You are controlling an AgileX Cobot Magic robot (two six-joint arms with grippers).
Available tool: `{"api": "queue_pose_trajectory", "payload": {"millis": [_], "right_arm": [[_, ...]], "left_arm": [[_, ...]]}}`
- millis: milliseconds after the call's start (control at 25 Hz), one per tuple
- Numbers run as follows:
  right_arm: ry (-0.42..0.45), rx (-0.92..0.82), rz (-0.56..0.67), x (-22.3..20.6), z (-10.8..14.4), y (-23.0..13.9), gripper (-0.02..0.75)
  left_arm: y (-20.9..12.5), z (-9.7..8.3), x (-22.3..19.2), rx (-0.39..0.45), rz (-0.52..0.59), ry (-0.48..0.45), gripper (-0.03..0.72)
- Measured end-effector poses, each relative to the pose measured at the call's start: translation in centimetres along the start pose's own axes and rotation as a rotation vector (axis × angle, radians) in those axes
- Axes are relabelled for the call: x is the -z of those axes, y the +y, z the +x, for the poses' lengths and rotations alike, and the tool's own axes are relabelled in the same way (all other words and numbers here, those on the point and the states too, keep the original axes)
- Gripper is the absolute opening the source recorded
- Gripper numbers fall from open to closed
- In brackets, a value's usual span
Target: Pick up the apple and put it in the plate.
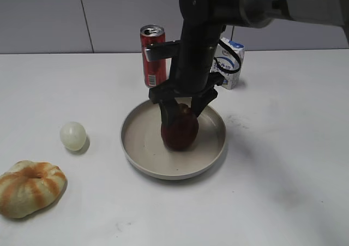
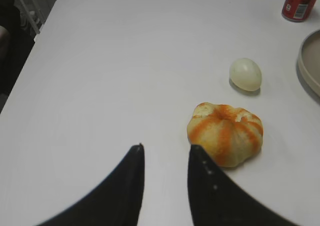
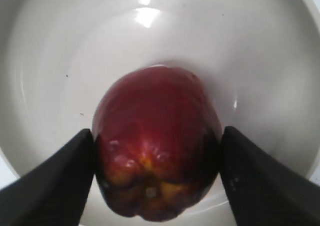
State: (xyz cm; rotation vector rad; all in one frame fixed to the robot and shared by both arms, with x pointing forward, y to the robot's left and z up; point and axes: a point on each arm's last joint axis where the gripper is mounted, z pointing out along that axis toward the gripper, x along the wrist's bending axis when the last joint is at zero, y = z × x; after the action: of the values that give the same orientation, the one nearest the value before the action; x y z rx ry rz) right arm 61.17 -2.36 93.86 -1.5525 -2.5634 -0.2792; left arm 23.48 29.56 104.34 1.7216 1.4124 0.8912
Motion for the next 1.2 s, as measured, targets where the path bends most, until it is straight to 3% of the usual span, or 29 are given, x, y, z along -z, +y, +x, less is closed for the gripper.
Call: {"api": "queue_pose_trajectory", "payload": {"millis": [120,400,520,640,840,920,1040,1200], "right_arm": [[0.000,0.004,0.034,0.3,0.1,-0.2,0.643],[0.009,0.000,-0.085,4.7,-0.5,1.7,0.637],[-0.057,-0.027,-0.156,7.8,-3.3,1.8,0.633],[-0.124,-0.114,-0.214,11.2,-8.3,1.1,0.631],[-0.158,-0.331,-0.240,15.3,-16.7,-3.1,0.604],[-0.167,-0.388,-0.236,16.5,-18.3,-5.4,0.596],[-0.183,-0.403,-0.195,17.1,-18.8,-8.9,0.592],[-0.191,-0.397,-0.145,17.4,-16.9,-13.9,0.591]], "left_arm": [[0.0,0.0,0.0,0.000,0.000,0.000,0.236],[0.0,0.0,0.0,0.000,0.000,0.000,0.236],[0.0,0.0,0.0,0.000,0.000,0.000,0.236],[0.0,0.0,0.0,0.000,0.000,0.000,0.236],[0.0,0.0,0.0,0.000,0.000,0.000,0.236],[0.0,0.0,0.0,0.000,0.000,0.000,0.236],[0.0,0.0,0.0,0.000,0.000,0.000,0.236],[0.0,0.0,0.0,0.000,0.000,0.000,0.236]]}}
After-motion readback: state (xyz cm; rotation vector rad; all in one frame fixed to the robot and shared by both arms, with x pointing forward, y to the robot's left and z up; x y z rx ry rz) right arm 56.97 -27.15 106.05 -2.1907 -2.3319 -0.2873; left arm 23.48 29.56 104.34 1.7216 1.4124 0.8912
